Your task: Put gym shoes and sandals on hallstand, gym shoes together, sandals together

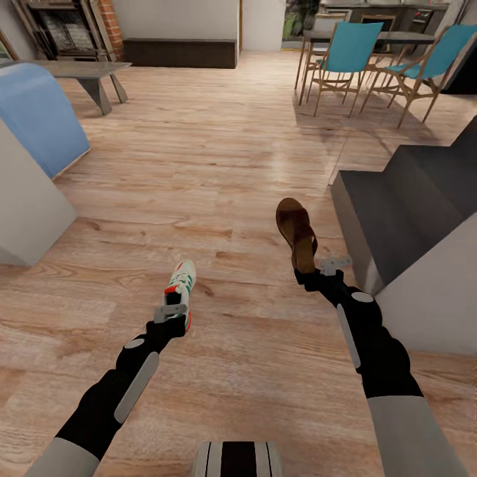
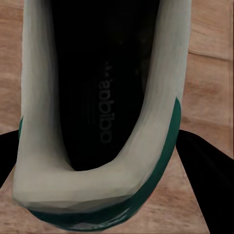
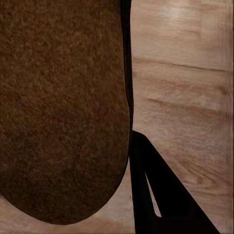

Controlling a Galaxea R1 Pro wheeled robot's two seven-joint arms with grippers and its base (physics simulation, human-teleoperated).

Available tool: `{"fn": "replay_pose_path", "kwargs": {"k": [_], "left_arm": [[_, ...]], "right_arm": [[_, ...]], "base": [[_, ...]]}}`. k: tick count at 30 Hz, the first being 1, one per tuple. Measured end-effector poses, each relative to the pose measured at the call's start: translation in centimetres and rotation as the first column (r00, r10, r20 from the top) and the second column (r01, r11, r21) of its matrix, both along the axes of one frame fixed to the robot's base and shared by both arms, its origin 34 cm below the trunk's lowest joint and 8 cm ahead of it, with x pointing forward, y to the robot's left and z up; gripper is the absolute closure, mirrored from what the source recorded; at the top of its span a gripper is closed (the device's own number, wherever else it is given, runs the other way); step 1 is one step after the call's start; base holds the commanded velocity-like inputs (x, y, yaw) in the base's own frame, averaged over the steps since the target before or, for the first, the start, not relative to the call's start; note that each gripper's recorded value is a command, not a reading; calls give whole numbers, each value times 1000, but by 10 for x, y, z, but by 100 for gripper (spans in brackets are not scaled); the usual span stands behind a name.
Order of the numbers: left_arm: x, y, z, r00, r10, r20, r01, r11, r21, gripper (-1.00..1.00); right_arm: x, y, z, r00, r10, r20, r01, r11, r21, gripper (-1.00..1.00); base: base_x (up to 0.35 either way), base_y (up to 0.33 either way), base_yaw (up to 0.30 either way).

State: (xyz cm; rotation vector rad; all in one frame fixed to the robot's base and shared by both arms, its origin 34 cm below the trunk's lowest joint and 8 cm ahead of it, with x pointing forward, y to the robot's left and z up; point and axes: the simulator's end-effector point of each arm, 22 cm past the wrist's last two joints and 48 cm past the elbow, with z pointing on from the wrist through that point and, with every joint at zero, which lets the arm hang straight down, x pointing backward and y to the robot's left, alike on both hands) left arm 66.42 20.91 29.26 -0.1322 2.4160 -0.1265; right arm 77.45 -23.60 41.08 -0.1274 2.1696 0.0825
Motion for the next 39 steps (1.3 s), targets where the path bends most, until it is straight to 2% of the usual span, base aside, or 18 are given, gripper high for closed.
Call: {"fn": "replay_pose_path", "kwargs": {"k": [6,21,31,39], "left_arm": [[6,0,20,1000,6,30,-6,1000,-12,100],[10,-1,33,999,6,52,-5,1000,-14,100],[13,-1,42,998,6,67,-5,1000,-14,100],[16,-1,50,997,5,82,-4,1000,-13,100]], "right_arm": [[3,1,24,999,1,33,-1,1000,1,100],[4,1,40,998,1,56,-1,1000,1,100],[5,1,50,997,1,72,-1,1000,0,100],[6,1,59,996,1,85,-1,1000,1,100]], "base": [[0,0,-140],[-1,0,-98],[-189,124,-91],[-27,20,-91]]}}
